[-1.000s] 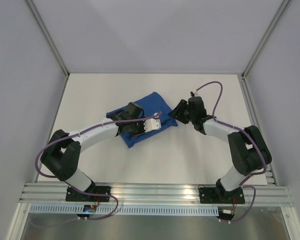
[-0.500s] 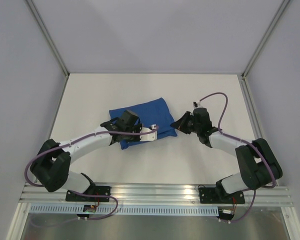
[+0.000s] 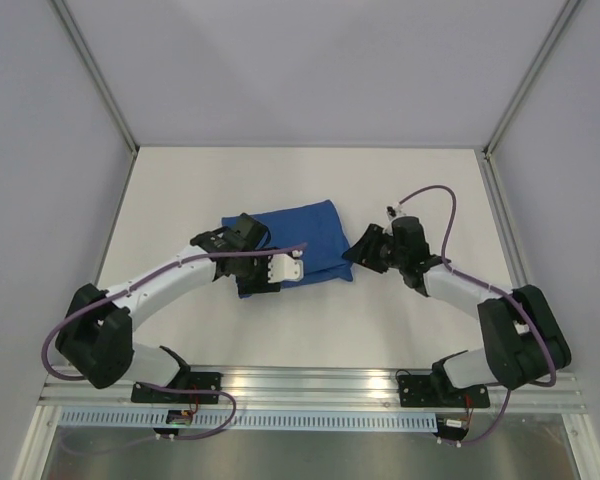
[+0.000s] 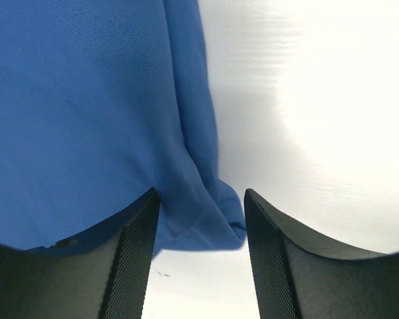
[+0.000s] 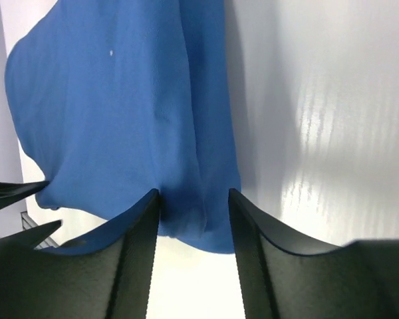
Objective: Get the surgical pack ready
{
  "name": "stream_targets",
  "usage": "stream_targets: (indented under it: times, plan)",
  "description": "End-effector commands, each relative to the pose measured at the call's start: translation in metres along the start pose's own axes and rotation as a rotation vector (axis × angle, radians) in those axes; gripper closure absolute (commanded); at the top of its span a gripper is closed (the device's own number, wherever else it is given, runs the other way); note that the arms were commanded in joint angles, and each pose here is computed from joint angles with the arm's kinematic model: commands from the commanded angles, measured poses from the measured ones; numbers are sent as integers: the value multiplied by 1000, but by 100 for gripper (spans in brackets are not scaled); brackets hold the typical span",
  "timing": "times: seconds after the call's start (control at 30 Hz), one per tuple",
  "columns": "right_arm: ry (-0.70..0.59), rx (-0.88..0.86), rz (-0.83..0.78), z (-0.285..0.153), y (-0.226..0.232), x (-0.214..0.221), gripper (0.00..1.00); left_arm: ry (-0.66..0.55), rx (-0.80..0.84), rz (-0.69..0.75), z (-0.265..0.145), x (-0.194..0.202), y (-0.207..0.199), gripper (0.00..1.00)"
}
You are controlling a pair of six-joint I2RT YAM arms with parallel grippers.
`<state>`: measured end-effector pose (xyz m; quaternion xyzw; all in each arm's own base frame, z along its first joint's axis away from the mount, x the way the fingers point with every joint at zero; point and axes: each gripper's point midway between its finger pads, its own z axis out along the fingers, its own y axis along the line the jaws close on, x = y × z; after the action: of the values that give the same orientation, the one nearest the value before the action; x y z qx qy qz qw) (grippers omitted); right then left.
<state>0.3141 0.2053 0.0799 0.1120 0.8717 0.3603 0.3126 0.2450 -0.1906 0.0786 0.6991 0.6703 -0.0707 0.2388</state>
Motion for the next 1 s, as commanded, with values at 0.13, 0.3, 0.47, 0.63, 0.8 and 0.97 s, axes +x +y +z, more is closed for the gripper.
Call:
stream_targets:
  times: [0.13,0.3,0.47,0.63,0.8,0.97]
  plan:
    - [4,101,-152,-38,10,-24,38,-247,79,-176,-72,-61,-20,40]
    - [-64,156,-262,-50,27,-61,50,-266,-81,-371,-69,-61,28,71]
    - [-31,-5,-396,-30,81,-47,75,-102,-96,-420,-27,-28,39,77]
    - [73,-173,-436,7,106,-5,90,-103,3,-445,-2,-20,14,73]
    - [233,-101,-332,41,49,45,99,-64,5,-454,7,-7,6,74]
    - [224,4,-217,31,1,57,100,-26,-48,-429,4,11,2,75]
